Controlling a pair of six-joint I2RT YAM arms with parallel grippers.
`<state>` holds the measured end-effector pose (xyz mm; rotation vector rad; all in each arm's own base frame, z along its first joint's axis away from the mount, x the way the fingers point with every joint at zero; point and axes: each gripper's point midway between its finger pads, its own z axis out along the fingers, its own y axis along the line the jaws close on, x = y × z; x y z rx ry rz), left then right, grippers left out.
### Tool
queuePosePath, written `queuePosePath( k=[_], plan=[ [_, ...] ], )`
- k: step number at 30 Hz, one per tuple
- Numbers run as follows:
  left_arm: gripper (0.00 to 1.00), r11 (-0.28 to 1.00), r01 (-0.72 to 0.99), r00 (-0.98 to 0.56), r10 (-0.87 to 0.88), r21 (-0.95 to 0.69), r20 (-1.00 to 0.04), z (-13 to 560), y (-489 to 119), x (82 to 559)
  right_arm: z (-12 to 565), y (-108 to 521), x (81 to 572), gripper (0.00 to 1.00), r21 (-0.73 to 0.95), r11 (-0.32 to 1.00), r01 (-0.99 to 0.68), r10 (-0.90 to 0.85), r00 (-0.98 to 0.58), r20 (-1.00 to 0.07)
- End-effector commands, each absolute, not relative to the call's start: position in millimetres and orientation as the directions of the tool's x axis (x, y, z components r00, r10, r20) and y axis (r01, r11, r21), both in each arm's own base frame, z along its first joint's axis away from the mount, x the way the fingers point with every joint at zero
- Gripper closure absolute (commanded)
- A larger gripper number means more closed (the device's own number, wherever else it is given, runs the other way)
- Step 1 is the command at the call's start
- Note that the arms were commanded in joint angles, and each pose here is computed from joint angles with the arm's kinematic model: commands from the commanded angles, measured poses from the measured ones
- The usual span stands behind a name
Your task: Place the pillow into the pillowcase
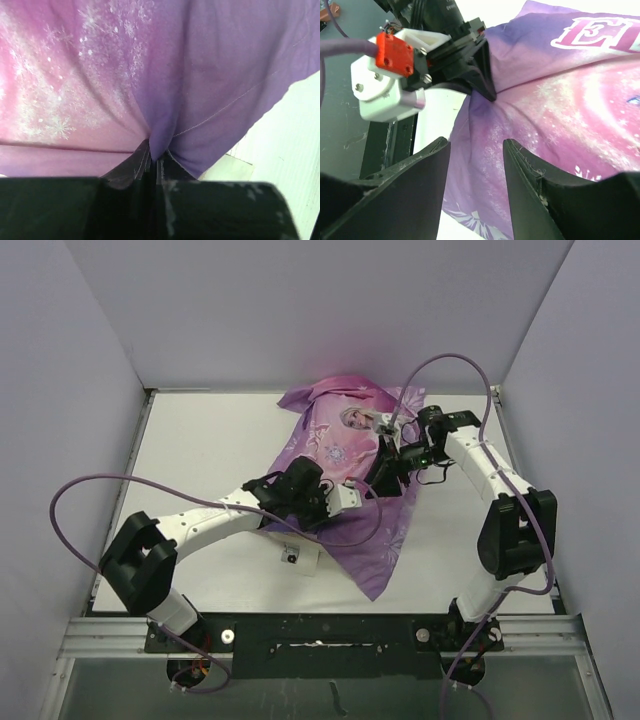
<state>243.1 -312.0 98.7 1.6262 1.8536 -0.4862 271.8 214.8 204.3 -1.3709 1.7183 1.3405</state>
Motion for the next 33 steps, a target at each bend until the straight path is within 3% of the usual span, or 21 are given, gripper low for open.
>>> queuePosePath(
  k=[1, 7, 10, 15, 22, 26, 33],
  plan=[
    [1.0, 0.192, 0.98, -0.096, 0.677, 0.049, -0.73, 136.8, -331.7, 242.1, 223.7, 202.9, 263.3, 0.53, 0.322, -0.04, -0.946, -0.337, -0.291, -0.895],
    [1.0, 0.339, 0.929, -0.241, 0.257, -0.146, -0.936, 296.9, -342.1, 281.3, 266.4, 165.7, 286.0, 0.52, 0.231, 0.017, -0.973, -0.276, -0.226, -0.934],
    [1.0, 0.37, 0.918, -0.209, 0.142, -0.144, -0.967, 348.1, -337.1, 295.1, 283.9, 151.9, 299.3, 0.52, 0.198, 0.059, -0.978, -0.263, -0.206, -0.943],
    [1.0, 0.386, 0.886, -0.276, -0.002, -0.255, -0.961, 383.9, -326.7, 315.7, 287.2, 145.2, 305.0, 0.51, 0.16, 0.077, -0.984, -0.281, -0.176, -0.944],
    [1.0, 0.344, 0.892, -0.297, -0.041, -0.292, -0.954, 390.8, -317.4, 316.1, 260.2, 142.0, 286.1, 0.51, 0.14, 0.05, -0.989, -0.329, -0.149, -0.933],
    [1.0, 0.317, 0.909, -0.295, 0.029, -0.272, -0.955, 362.3, -313.8, 299.6, 244.3, 143.4, 269.6, 0.5, 0.124, 0.004, -0.992, -0.331, -0.119, -0.936],
    [1.0, 0.388, 0.876, -0.371, 0.162, -0.286, -0.914, 302.9, -291.4, 280.6, 221.1, 161.1, 245.8, 0.5, 0.08, -0.147, -0.986, -0.407, -0.013, -0.914]
  ],
)
